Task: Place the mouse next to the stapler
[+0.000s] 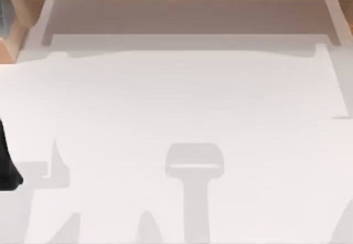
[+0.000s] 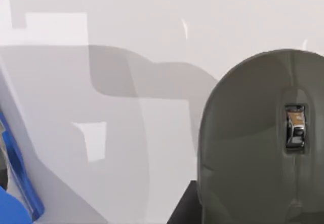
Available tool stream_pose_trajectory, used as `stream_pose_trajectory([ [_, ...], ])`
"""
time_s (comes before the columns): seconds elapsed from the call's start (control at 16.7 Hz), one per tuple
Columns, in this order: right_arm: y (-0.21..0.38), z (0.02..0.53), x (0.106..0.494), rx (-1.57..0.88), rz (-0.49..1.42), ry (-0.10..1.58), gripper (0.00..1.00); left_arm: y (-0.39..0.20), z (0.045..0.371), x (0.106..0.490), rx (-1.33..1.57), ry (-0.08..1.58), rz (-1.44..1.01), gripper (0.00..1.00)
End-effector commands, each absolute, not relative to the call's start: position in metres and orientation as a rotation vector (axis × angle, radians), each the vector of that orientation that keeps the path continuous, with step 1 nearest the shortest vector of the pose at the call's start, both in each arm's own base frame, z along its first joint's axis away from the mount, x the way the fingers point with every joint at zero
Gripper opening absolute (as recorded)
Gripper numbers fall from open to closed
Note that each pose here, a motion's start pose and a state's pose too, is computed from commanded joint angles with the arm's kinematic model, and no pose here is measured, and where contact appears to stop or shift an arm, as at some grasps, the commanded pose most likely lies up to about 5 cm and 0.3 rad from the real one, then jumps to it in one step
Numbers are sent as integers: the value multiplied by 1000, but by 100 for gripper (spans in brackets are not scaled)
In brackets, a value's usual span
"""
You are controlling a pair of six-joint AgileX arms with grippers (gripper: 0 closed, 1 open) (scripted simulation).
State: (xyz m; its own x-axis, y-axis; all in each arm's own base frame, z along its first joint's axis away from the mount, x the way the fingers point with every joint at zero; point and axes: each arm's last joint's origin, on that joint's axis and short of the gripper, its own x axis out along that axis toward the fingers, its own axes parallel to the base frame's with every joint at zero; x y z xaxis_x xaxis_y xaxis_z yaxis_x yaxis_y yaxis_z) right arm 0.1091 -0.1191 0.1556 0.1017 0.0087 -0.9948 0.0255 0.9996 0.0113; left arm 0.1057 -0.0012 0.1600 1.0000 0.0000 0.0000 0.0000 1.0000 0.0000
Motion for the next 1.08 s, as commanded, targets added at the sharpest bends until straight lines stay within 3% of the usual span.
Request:
stream_pose_trajectory([
  [1.08,-125,166,116,-44,-67,1385,0,-1,160,106,0,0,0,100],
])
